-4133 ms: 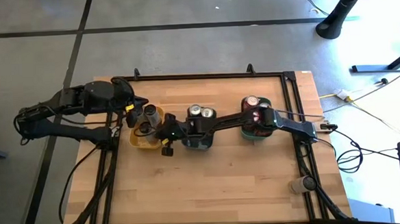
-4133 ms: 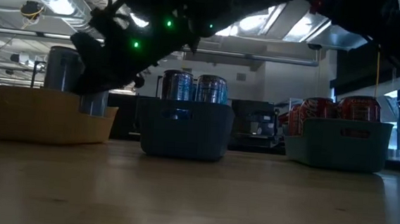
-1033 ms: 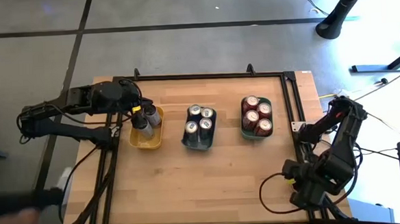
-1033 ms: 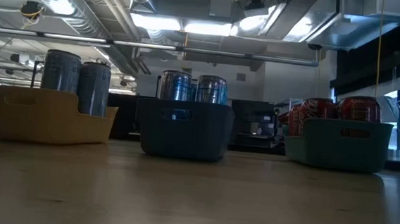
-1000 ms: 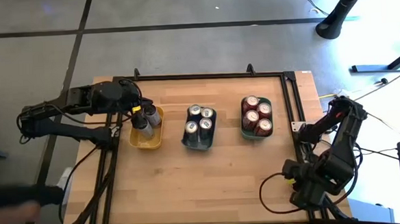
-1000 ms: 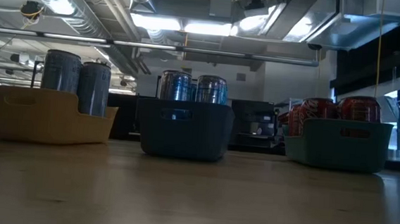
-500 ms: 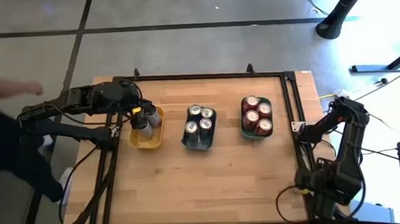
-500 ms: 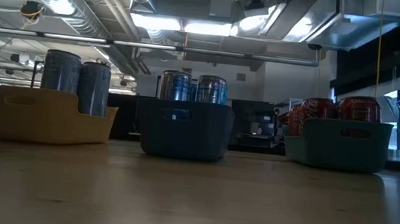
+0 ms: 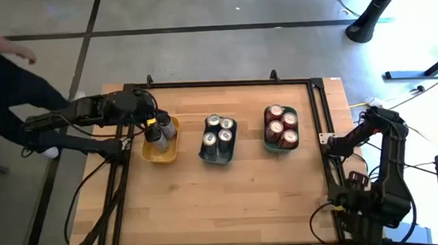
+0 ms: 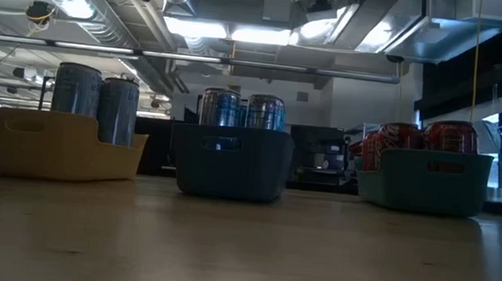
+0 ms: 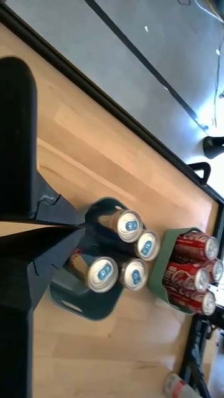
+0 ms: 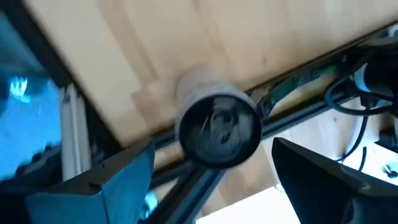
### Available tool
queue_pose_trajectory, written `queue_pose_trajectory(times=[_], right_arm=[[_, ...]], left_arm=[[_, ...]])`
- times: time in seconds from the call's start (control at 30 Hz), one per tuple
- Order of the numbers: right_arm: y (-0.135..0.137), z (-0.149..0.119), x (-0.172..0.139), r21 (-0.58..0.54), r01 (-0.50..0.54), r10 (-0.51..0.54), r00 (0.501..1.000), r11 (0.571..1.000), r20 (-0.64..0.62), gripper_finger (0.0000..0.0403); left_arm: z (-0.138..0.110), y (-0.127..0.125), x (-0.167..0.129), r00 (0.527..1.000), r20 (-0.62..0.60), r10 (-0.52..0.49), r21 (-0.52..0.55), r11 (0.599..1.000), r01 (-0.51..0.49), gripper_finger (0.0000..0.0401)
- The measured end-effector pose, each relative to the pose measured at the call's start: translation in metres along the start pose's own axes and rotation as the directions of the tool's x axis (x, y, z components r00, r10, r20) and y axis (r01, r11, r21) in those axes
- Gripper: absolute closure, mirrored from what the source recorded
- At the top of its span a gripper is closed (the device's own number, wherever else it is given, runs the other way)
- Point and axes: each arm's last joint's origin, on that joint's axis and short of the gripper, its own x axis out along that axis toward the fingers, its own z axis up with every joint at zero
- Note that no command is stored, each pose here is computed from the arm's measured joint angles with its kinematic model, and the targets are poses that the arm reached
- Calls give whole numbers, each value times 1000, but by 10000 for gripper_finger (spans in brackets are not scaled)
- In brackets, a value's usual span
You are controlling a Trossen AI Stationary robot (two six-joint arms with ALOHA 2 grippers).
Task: Sort soda cans
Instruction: Put the white pink soda can into yellow bin
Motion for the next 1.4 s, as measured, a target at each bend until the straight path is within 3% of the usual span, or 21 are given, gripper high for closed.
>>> queue_pose_trajectory(times=[0.63, 1.0, 1.23, 1.4], right_arm=[[3, -6, 53, 24, 36, -36, 999, 999, 20, 81], [4, -7, 56, -10, 24, -24, 1000, 1000, 9, 83], [8, 5, 52, 5, -10, 10, 1000, 1000, -3, 163], [15, 28, 35, -10, -77, 78, 994, 997, 70, 163]], left_arm=[[-8, -1, 10, 999, -33, 6, 8, 1000, -6, 393], [-8, -1, 10, 999, -34, 6, -5, 1000, -7, 393], [-9, -1, 10, 999, -42, 9, -28, 1000, -10, 393], [-9, -1, 10, 999, -39, 9, -58, 998, -12, 393]])
